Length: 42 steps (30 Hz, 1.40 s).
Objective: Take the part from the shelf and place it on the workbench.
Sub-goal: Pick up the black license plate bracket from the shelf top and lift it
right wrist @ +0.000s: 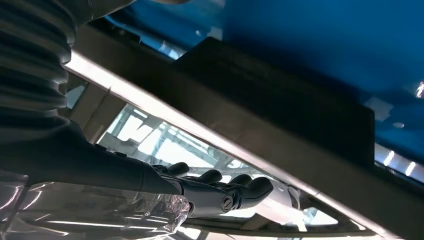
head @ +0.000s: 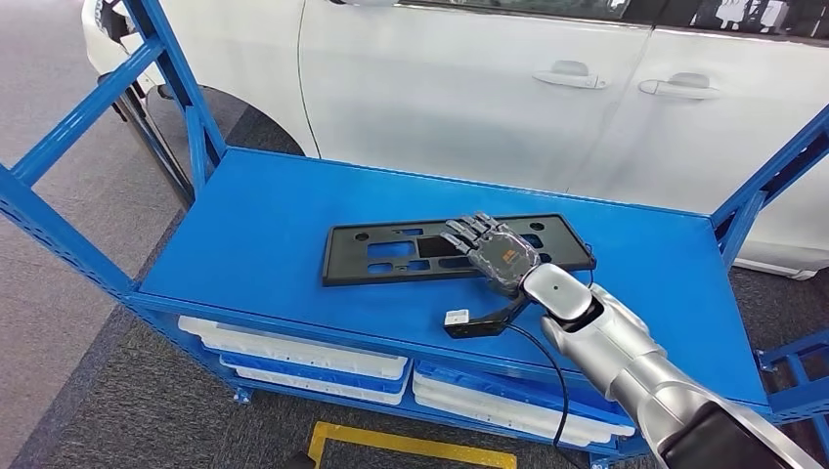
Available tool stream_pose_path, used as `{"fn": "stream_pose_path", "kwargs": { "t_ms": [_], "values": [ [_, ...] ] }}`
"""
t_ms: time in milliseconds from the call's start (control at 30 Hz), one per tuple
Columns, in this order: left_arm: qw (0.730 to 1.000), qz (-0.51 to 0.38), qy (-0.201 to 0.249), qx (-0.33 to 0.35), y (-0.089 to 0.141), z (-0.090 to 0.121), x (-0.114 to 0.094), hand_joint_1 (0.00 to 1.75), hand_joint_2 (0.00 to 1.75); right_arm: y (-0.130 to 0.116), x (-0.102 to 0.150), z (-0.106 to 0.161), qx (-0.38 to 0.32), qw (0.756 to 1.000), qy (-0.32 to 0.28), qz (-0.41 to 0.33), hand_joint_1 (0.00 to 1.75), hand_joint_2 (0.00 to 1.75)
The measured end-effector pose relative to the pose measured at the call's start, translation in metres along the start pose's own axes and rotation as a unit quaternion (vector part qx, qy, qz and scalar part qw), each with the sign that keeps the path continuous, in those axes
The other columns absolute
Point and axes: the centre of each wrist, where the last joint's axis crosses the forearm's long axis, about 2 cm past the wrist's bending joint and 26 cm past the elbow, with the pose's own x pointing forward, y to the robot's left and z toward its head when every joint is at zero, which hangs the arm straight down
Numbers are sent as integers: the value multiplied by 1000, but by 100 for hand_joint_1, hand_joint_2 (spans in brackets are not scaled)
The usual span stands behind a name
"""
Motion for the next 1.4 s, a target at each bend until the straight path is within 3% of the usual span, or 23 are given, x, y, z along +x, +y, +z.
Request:
{"fn": "stream_pose_path", "kwargs": {
  "t_ms": [233, 267, 367, 400, 967, 1167, 1400],
  "values": [
    [1000, 2, -3, 1, -2, 0, 1, 0, 0, -9, 8, -18, 14, 1000, 7, 8, 1, 175],
    [1000, 2, -4, 2, -2, 0, 1, 0, 0, -10, 9, -20, 16, 1000, 6, 10, 12, 175],
    [1000, 3, -5, 3, -2, 0, 0, 0, 0, -13, 12, -25, 28, 1000, 4, 13, 140, 175],
    [1000, 3, -5, 3, -2, 0, 0, 0, 0, -13, 13, -26, 33, 999, 3, 14, 173, 175],
    [1000, 8, -8, 5, -3, 0, 0, 0, 0, -11, 12, -28, 54, 998, -9, 20, 175, 175],
    [1000, 8, -9, 4, -3, 0, 1, 0, 0, -14, 10, -29, 39, 998, -30, -25, 175, 175],
    [1000, 6, -9, 5, -2, 0, 1, 0, 0, -46, 11, -39, -12, 995, -59, -80, 175, 175]
  ]
}}
